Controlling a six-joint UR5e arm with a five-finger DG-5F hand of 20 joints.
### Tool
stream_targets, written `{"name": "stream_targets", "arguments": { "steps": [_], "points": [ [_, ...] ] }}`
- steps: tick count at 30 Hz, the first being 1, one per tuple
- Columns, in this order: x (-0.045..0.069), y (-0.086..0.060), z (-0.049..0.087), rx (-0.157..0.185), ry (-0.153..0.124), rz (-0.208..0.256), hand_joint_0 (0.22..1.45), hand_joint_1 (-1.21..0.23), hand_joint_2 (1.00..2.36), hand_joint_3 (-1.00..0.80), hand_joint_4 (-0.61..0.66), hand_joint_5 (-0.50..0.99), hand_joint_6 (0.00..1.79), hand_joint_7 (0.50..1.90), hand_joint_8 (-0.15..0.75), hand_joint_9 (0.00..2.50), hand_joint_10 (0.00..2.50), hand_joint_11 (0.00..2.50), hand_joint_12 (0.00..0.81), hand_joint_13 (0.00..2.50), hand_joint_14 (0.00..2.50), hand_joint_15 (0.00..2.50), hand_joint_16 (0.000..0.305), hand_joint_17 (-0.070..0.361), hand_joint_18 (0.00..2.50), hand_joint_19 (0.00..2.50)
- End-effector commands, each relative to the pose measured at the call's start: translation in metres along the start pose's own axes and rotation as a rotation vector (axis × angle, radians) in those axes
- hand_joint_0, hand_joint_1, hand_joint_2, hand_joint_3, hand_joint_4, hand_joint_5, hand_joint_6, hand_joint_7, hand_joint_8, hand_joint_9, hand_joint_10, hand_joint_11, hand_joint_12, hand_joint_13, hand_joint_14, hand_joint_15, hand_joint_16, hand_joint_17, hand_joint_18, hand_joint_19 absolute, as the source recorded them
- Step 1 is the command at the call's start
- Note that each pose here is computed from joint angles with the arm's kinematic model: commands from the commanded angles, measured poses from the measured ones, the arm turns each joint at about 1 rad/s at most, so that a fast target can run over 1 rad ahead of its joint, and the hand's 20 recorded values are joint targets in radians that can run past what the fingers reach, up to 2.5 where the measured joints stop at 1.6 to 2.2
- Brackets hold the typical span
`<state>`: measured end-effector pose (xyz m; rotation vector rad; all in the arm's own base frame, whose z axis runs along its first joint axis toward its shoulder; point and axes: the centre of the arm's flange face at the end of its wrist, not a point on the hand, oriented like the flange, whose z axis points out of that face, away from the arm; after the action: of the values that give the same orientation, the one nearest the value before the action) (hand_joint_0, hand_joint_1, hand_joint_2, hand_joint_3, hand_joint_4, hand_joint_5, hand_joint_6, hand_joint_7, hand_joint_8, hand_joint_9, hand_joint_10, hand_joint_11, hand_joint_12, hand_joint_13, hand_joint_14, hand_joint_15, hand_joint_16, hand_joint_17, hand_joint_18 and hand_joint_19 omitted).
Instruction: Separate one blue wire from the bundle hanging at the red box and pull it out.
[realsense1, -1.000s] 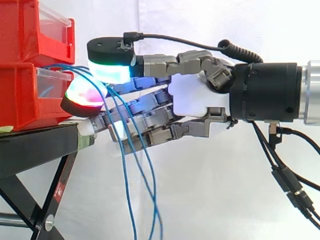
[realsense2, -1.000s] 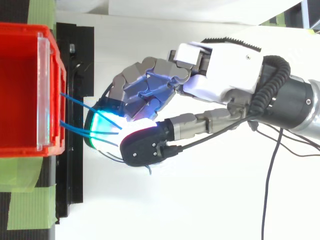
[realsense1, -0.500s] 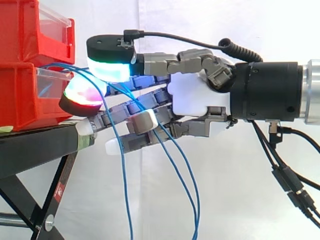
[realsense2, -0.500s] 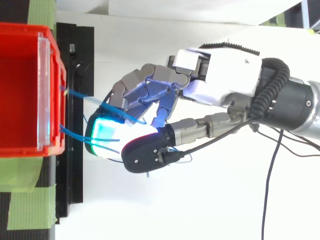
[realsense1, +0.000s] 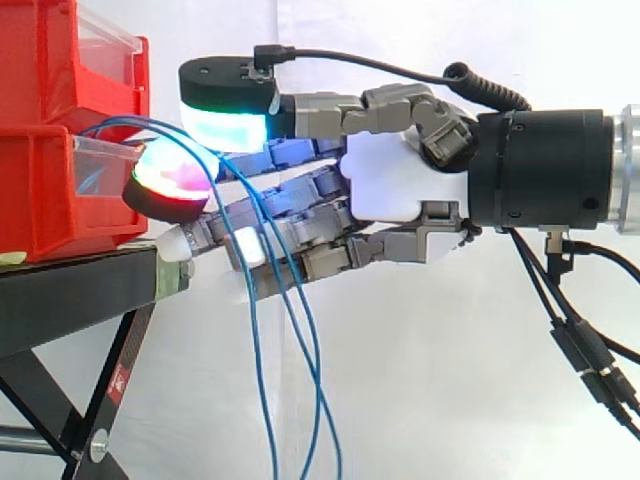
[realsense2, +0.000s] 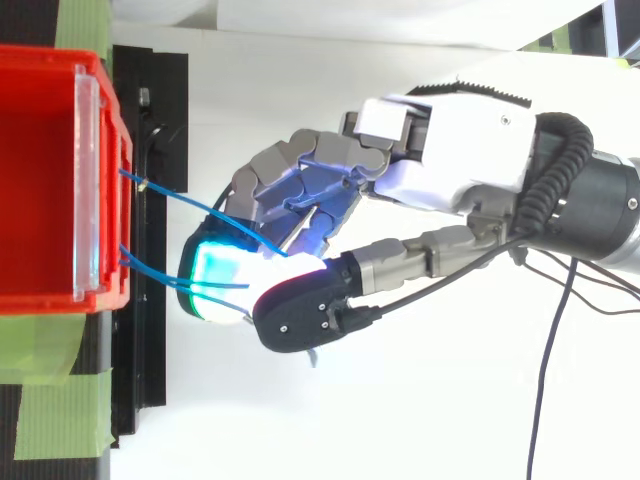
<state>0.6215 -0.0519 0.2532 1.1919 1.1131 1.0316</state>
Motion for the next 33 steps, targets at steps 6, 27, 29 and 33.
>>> {"name": "stream_targets", "arguments": {
  "steps": [6, 27, 29, 33],
  "points": [
    [-0.0003, 0.0002, -0.0002, 0.002, -0.002, -0.001, 0.64, -0.67, 1.02, -0.16, 0.23, -0.21, 0.87, 0.77, 0.356, 0.56, 0.01, 0.39, 0.502, 1.06, 0.01, 0.37, 0.054, 0.121, 0.69, 0.33],
    [0.0023, 0.0004, -0.0005, 0.002, 0.000, 0.051, 0.64, -0.66, 1.02, -0.17, 0.23, -0.22, 0.87, 0.77, 0.352, 0.55, 0.01, 0.38, 0.481, 1.37, 0.02, 0.78, 0.057, 0.129, 0.70, 0.39],
    [0.0023, 0.0004, -0.0005, 0.002, 0.000, 0.054, 0.64, -0.66, 1.02, -0.17, 0.24, -0.22, 0.87, 0.77, 0.354, 0.55, 0.01, 0.38, 0.485, 1.36, 0.02, 0.77, 0.057, 0.129, 0.70, 0.39],
    [0.0023, -0.0005, -0.0004, 0.003, -0.002, 0.055, 0.64, -0.66, 1.02, -0.17, 0.23, -0.22, 0.87, 0.77, 0.355, 0.55, 0.01, 0.37, 0.497, 1.28, 0.02, 0.60, 0.057, 0.127, 0.71, 0.36]
  ]
}}
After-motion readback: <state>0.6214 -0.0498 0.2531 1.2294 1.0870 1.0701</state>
